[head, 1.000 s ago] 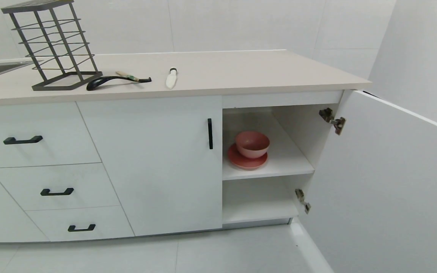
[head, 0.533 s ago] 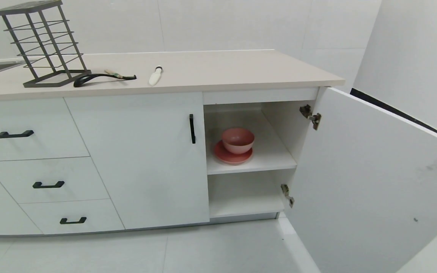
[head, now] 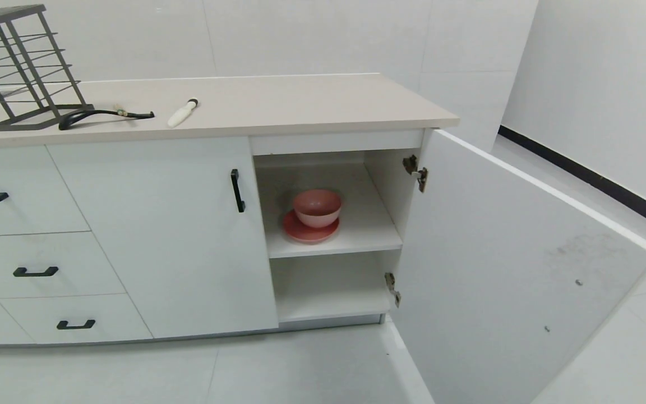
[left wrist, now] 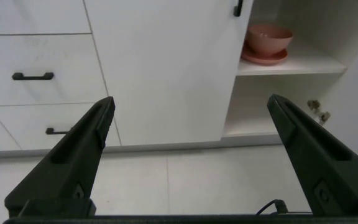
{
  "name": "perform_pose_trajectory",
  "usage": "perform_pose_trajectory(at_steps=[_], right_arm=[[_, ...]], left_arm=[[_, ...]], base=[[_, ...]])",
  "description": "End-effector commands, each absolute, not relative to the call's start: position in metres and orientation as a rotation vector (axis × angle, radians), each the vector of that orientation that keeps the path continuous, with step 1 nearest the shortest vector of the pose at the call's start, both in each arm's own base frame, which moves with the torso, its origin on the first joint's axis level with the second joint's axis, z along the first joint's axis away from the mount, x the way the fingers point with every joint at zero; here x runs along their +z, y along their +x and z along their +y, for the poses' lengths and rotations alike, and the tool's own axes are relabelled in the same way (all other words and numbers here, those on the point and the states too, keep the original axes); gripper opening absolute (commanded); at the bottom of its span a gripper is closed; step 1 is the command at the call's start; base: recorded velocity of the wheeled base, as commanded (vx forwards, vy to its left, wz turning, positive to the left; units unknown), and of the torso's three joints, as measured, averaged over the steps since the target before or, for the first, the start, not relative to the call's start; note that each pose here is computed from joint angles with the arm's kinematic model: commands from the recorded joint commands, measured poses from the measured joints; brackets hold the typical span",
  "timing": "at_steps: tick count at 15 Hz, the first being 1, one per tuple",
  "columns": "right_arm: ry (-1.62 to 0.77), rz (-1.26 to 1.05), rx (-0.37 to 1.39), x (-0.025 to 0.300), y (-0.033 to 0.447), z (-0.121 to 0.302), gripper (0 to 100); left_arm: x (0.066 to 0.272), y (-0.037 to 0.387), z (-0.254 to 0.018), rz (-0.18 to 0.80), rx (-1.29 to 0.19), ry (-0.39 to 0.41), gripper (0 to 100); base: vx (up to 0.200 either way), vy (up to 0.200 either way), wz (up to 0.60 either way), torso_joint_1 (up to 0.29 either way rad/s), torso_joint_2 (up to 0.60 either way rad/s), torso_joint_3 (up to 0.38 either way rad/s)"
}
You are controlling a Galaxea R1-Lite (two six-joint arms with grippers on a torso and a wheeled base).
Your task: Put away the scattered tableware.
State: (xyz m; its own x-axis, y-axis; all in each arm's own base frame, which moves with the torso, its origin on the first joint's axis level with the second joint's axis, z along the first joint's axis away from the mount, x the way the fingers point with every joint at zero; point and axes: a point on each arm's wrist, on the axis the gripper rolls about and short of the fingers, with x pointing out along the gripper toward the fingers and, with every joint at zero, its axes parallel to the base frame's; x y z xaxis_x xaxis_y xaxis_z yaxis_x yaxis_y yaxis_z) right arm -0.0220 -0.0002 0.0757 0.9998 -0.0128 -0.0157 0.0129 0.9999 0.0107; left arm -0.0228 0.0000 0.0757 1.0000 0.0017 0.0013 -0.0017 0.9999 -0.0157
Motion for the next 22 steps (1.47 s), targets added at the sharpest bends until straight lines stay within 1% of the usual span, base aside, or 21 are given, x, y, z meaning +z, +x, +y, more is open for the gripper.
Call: perform_pose_trajectory(at_steps=[1,7,10,14,16,17,19,21,22], right_arm=[[0.011,0.02,-0.014,0.076,-0.022,0.0,0],[0.011,0.02,-0.012,0.076,-0.022,0.0,0],[0.012,0.018,-0.012,0.076,-0.022,0.0,0],[0.028,0.014,-0.012,0.076,-0.022,0.0,0],[0.03,-0.167,0.007,0.098,-0.024,0.001,0],[0.016,-0.175,0.073,0.118,-0.023,0.003,0],[-0.034,-0.054,0.196,0.144,0.0,0.006,0],[-0.079,0.008,0.274,0.156,0.022,0.006,0],[-0.08,0.019,0.36,0.163,0.038,0.008,0]], left_arm=[[0.076,-0.023,0.0,-0.002,0.003,-0.017,100],[0.076,-0.023,0.0,-0.003,0.008,-0.017,100],[0.076,-0.023,0.0,-0.002,0.005,-0.017,100],[0.076,-0.023,0.0,-0.002,0.006,-0.017,100],[0.076,-0.023,0.0,-0.002,0.006,-0.017,100],[0.076,-0.023,0.0,-0.002,0.006,-0.017,100],[0.076,-0.023,0.0,-0.002,0.008,-0.018,100],[0.076,-0.023,0.0,-0.002,0.006,-0.015,100],[0.076,-0.023,0.0,-0.002,0.005,-0.014,100]], base=[[0.0,-0.2,0.0,0.002,0.0,-0.002],[0.0,-0.2,0.0,0.005,0.0,0.005],[-0.2,0.0,0.0,0.004,0.0,-0.001],[0.0,0.0,0.0,0.0,0.0,0.0],[0.0,0.0,0.0,0.0,0.0,0.0],[0.0,0.0,0.0,0.0,0.0,0.0],[0.0,0.0,0.0,0.0,0.0,0.0],[0.0,0.0,0.0,0.0,0.0,0.0],[0.0,0.0,0.0,0.0,0.0,0.0]])
